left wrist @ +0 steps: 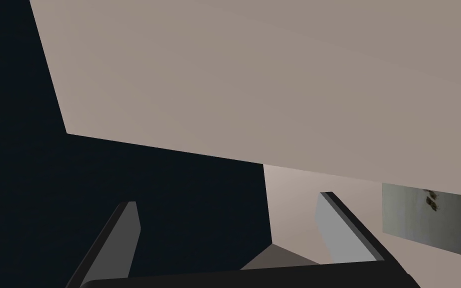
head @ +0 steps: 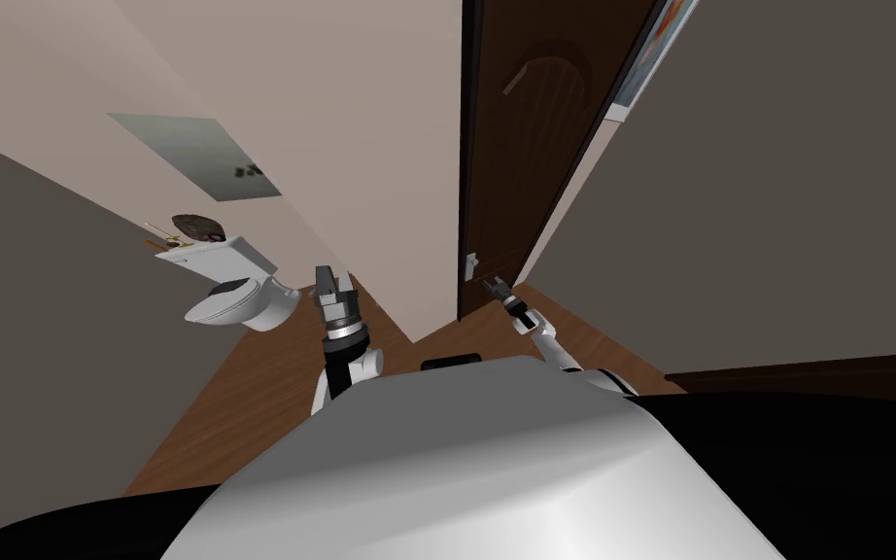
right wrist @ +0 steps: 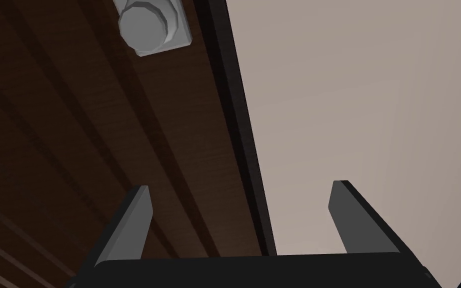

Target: Pull the door open

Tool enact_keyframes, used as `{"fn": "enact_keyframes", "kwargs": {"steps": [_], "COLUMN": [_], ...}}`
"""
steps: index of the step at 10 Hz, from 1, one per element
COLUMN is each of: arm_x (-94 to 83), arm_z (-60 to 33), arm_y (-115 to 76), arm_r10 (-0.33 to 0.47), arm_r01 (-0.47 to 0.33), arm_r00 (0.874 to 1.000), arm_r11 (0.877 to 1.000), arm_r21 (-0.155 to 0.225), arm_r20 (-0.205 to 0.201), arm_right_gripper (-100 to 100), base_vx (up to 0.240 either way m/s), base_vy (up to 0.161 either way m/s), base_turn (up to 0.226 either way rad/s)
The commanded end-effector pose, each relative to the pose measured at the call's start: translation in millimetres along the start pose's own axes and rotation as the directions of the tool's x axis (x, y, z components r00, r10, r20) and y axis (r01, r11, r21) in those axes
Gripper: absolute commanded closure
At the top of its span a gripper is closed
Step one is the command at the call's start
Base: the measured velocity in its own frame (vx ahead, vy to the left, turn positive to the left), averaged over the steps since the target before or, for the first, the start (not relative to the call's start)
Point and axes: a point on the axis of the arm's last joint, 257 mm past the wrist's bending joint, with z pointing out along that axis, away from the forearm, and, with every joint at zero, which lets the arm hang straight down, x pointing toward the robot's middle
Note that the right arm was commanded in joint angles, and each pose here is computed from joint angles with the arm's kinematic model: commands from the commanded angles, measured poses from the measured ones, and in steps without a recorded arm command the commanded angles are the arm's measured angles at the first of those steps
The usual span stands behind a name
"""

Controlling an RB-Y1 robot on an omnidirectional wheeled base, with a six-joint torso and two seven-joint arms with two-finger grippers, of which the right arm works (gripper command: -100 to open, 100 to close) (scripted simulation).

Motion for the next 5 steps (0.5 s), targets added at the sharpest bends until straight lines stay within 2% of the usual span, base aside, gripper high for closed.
{"fn": "enact_keyframes", "kwargs": {"steps": [1, 5], "arm_x": [7.0, 24.7], "arm_z": [-1.1, -4.0], "arm_y": [-7.8, -29.2], "arm_r10": [-0.036, -0.124], "arm_r01": [0.036, 0.125], "arm_r00": [0.999, 0.987], "arm_r11": [0.999, 0.992], "arm_r21": [0.003, 0.006], "arm_r20": [-0.029, -0.098], "arm_right_gripper": [-100, -100], "base_vx": [0.094, 0.093], "base_vy": [-0.027, -0.031], "base_turn": [0.018, 0.026]}}
